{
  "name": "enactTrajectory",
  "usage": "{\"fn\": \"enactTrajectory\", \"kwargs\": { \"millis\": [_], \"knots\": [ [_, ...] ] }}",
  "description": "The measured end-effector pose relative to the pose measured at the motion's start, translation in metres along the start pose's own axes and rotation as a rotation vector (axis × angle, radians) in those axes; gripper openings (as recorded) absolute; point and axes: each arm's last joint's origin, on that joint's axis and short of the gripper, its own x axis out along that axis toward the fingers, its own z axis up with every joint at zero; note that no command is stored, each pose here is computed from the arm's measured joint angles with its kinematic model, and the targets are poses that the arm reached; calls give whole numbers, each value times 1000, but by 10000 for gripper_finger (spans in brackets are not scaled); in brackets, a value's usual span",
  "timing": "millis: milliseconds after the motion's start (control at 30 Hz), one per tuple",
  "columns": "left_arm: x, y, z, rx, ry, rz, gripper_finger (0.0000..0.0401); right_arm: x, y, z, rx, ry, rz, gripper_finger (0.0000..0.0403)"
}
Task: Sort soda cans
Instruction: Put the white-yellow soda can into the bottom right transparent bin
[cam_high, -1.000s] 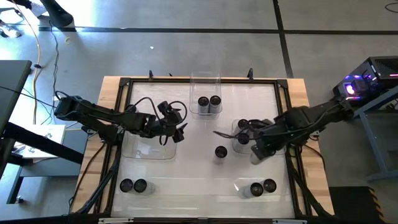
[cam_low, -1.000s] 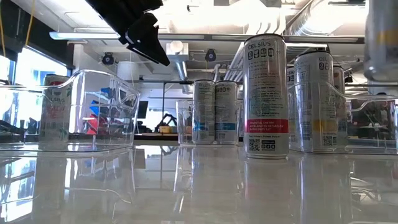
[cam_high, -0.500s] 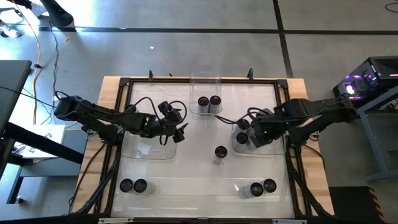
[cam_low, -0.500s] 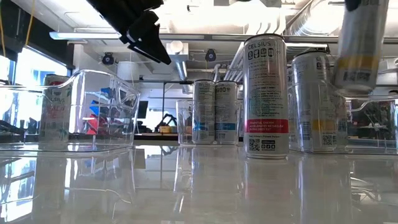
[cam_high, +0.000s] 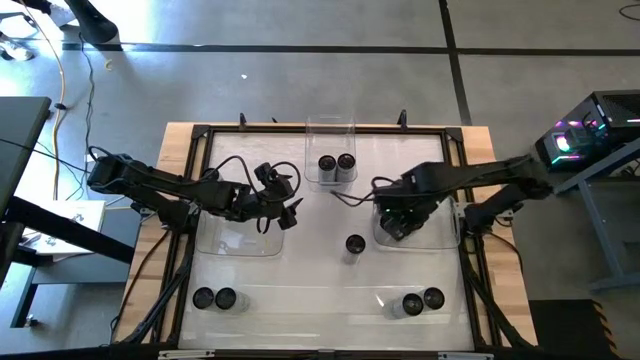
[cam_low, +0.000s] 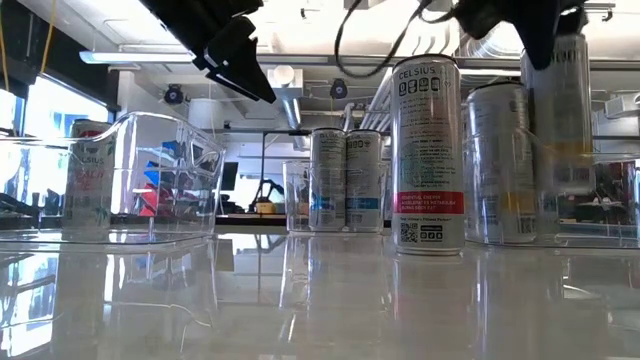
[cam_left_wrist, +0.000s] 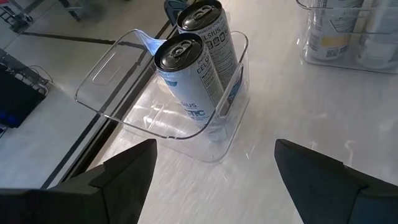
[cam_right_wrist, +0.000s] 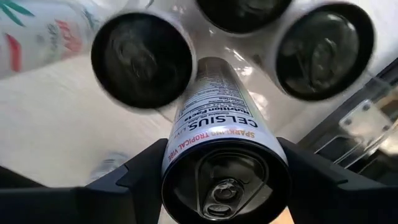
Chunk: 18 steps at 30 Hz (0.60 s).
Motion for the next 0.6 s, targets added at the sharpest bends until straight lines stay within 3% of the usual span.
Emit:
{"fn": "enactTrajectory", "kwargs": {
  "millis": [200, 600],
  "knots": [
    [0, 0, 0, 0, 1, -6, 321, 14, 12, 8, -132, 8, -69, 241],
    [0, -1, 0, 0, 3, -19, 321, 15, 17, 2, -211, -27, -93, 242]
  ]
}}
